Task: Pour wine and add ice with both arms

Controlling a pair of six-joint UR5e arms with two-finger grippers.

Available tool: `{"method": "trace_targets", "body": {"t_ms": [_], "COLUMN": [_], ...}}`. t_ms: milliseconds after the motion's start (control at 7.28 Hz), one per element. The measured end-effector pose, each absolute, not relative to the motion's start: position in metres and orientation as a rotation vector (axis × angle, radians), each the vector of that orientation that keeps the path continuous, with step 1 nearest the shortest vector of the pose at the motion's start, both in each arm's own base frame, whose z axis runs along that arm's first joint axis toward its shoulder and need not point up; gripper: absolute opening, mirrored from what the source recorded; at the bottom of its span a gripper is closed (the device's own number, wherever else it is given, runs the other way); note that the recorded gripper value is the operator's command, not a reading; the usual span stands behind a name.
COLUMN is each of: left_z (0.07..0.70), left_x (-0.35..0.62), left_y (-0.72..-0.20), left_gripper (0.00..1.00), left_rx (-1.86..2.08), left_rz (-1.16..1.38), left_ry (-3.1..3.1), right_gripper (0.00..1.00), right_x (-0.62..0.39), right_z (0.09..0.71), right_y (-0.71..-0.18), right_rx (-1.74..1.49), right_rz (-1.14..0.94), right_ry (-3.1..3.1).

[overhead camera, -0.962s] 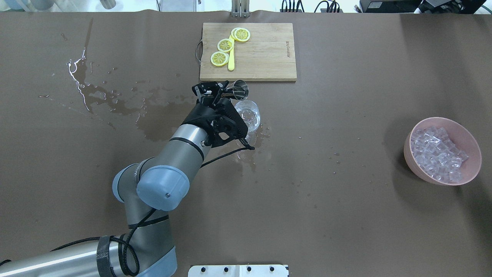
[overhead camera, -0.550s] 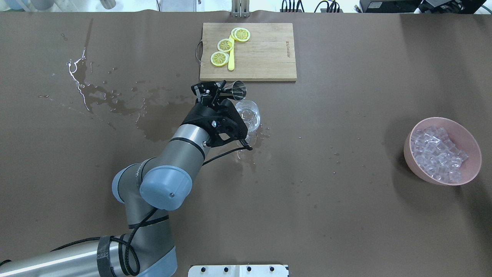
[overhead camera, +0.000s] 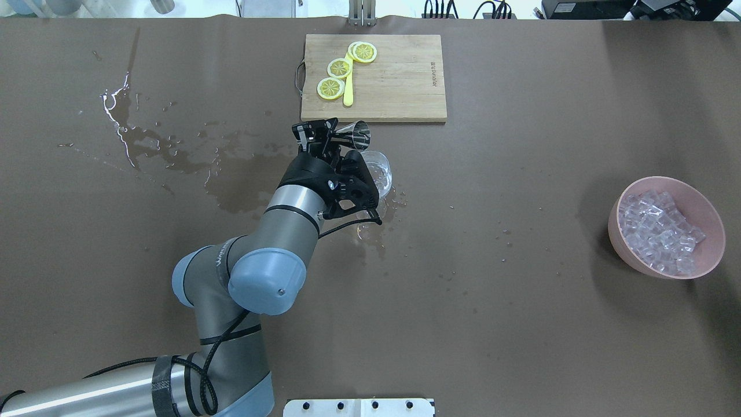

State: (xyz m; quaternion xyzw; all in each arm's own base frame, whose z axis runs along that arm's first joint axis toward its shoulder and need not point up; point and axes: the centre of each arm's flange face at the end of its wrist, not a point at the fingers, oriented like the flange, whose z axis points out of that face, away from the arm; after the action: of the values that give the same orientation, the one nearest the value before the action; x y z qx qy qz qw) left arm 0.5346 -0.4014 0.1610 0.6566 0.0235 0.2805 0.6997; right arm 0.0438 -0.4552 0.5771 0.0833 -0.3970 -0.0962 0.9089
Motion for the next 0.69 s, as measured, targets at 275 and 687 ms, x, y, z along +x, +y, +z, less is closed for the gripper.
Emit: {"method": "trace_targets", "body": {"t_ms": [275, 687], "left_z": [0.1601, 0.1624], "left_x": [0.5367, 0.5388], "left_y": [-0.4031, -0.4049], "left_gripper": [0.00, 0.00], "left_rx": [1.449, 1.426], "left_rz": [0.650, 0.682], "left_ry": [0.008, -0.045], "right_gripper": [1.00, 1.00], "right_x": [0.0438, 0.0439], "right_z": [0.5772, 0.5774], "right_y": [-0.4554, -0.4559], "right_rx": [0.172, 0.172], "right_rz": [-0.198, -0.198], "right_ry": [-0.819, -0.818]}}
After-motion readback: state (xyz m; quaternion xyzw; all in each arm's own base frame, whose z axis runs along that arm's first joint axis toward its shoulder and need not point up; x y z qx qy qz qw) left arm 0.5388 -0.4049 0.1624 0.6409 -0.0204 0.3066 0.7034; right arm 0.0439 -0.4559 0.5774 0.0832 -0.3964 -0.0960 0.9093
